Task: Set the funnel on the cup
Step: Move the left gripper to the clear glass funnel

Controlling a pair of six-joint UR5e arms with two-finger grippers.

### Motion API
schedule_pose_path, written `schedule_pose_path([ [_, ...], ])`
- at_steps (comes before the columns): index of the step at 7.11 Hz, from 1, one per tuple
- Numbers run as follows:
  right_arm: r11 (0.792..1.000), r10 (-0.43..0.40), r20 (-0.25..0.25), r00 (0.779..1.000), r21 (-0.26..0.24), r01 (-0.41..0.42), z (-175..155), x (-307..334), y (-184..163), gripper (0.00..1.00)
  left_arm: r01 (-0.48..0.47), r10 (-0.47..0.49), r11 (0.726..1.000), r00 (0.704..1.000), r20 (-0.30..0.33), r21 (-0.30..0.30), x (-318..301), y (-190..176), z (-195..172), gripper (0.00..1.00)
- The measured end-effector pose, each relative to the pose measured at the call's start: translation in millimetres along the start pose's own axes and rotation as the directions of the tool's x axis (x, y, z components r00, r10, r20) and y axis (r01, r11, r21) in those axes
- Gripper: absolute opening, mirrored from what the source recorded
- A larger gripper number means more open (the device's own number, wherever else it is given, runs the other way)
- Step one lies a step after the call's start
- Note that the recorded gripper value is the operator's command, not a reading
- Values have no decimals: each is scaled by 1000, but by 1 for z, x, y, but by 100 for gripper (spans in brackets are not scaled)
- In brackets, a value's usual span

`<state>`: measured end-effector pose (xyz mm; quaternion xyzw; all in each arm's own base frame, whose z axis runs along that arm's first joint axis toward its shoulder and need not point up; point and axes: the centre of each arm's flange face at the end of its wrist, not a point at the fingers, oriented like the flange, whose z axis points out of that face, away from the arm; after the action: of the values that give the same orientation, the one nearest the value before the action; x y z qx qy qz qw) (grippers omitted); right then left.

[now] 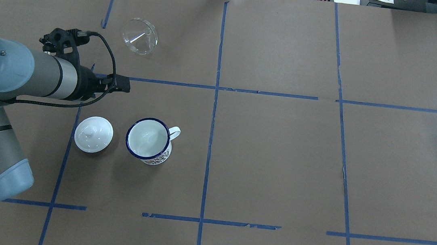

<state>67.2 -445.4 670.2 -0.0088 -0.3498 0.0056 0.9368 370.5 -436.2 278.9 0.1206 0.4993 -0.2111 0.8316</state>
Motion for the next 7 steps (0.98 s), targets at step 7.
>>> schedule_pose_path([
  [7,1000,0,0,1000,0,0,0,0,0,100,690,-593,719,674,-440,88,1,-54,144,100],
])
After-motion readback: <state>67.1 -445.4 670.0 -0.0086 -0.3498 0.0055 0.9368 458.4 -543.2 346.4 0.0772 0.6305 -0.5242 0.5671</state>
